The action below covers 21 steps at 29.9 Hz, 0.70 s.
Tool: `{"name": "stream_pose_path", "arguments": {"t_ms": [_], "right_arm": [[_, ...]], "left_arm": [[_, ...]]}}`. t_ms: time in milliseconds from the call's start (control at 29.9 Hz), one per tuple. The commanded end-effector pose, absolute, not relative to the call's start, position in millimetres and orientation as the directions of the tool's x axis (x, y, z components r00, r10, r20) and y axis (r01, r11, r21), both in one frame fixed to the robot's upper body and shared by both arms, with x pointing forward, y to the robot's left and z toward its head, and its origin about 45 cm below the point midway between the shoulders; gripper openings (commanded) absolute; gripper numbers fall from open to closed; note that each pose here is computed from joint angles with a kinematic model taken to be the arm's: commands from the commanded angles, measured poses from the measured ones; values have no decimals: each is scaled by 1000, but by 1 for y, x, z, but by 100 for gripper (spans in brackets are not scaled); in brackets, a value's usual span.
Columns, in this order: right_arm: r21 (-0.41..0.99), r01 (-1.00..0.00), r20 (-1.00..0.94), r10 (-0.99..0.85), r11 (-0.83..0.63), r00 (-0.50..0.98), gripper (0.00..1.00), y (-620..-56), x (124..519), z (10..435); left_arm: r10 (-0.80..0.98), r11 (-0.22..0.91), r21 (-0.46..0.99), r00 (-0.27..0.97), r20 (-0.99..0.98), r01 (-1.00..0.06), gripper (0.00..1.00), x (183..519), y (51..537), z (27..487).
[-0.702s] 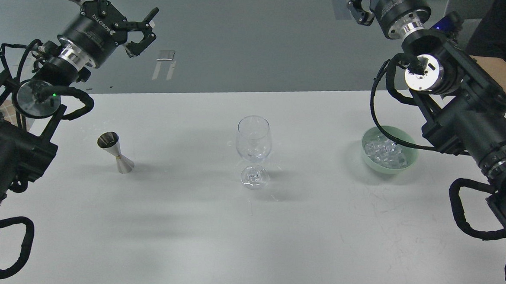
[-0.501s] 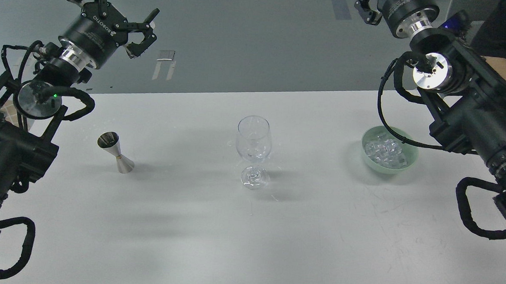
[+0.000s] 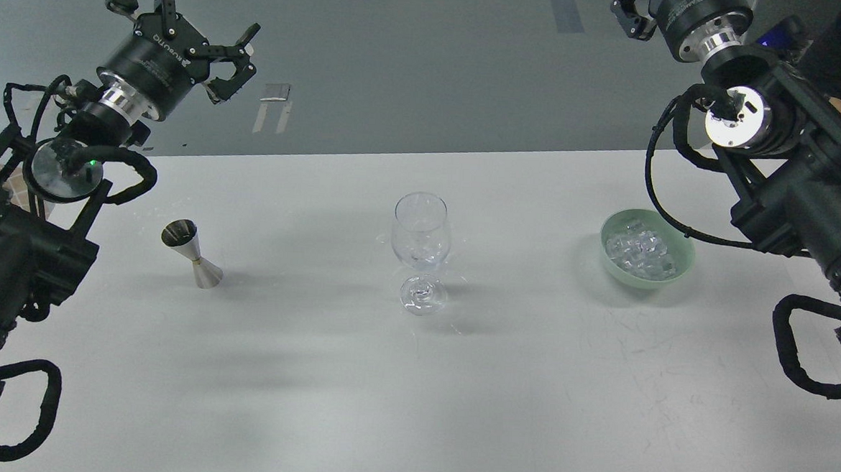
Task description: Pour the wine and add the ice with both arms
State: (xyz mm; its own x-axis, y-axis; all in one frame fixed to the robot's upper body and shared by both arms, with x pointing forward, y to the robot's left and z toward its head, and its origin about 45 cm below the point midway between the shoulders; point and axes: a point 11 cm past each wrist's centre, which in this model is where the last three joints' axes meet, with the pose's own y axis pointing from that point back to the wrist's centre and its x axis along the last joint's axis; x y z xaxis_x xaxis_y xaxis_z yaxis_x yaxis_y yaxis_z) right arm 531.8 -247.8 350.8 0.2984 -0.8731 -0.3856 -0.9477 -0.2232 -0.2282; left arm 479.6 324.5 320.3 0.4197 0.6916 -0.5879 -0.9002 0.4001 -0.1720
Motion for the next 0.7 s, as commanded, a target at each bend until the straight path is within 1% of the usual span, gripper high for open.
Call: {"name": "stream_pose_path", "arguments": {"t_ms": [0,167,334,535,668], "right_arm": [[-221,-949,-386,-874,-224,296,100,-249,532,348],[-187,-953,-389,-873,-237,293,100,-249,530,338],[-189,-954,-389,-874,-234,292,100,-249,530,337],[-192,-953,-396,-870,-236,295,100,-245,529,336],[-195,-950,-396,-867,-243,303,100,-242,529,338]], "left_arm": [[696,397,-166,414,-587,-903,99,480,325,318],[693,400,-171,420,-586,-900,99,480,323,319],[691,403,-162,415,-592,-901,99,480,323,316],[685,397,-187,426,-591,-899,99,479,323,322],[693,419,-159,429,-579,-894,99,478,322,320]]}}
